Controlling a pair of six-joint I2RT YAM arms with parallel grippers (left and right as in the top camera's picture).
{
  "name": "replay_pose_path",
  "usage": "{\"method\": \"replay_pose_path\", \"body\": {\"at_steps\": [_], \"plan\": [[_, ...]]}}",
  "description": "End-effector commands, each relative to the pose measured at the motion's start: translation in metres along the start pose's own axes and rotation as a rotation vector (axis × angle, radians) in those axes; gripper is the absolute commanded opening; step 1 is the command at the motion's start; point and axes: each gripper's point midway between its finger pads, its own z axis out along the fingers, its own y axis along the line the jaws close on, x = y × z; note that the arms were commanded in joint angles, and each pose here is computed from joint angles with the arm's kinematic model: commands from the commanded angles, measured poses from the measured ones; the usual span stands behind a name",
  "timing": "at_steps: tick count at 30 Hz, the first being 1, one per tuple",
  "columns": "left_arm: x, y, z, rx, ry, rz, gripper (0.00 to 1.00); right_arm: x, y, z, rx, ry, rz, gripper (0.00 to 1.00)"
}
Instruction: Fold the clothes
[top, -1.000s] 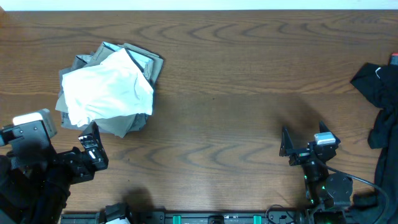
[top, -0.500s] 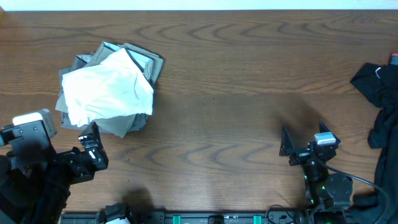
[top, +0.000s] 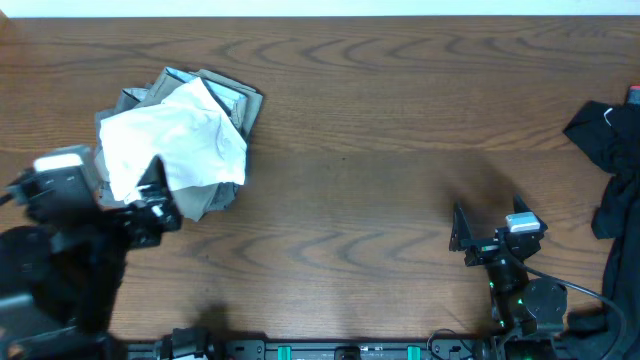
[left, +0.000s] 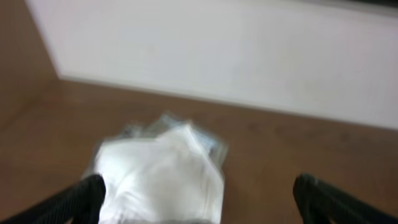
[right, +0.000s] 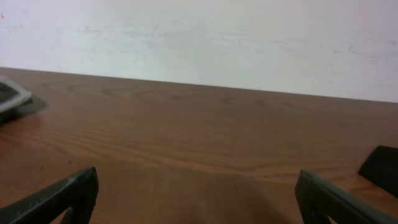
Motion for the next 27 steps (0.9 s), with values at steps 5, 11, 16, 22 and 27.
{"method": "replay_pose_path", "body": {"at_steps": [5,11,16,22,27], "plan": [[0.057,-0.005,0.03,0.063,-0.06,0.009,0.98,0.0,-0.002,0.0,0.009,0.0,0.014,0.99],[0.088,-0.007,0.027,0.089,-0.091,0.02,0.98,0.0,-0.002,0.0,0.009,0.0,0.014,0.99],[0.109,0.003,0.023,0.052,-0.117,0.019,0.98,0.0,-0.002,0.0,0.009,0.0,0.014,0.99],[0.131,0.008,0.022,0.046,-0.152,0.021,0.98,0.0,-0.002,0.0,0.01,0.0,0.014,0.99],[0.143,0.009,0.027,0.061,-0.231,0.027,0.98,0.0,-0.002,0.0,0.01,0.0,0.014,0.99]]}}
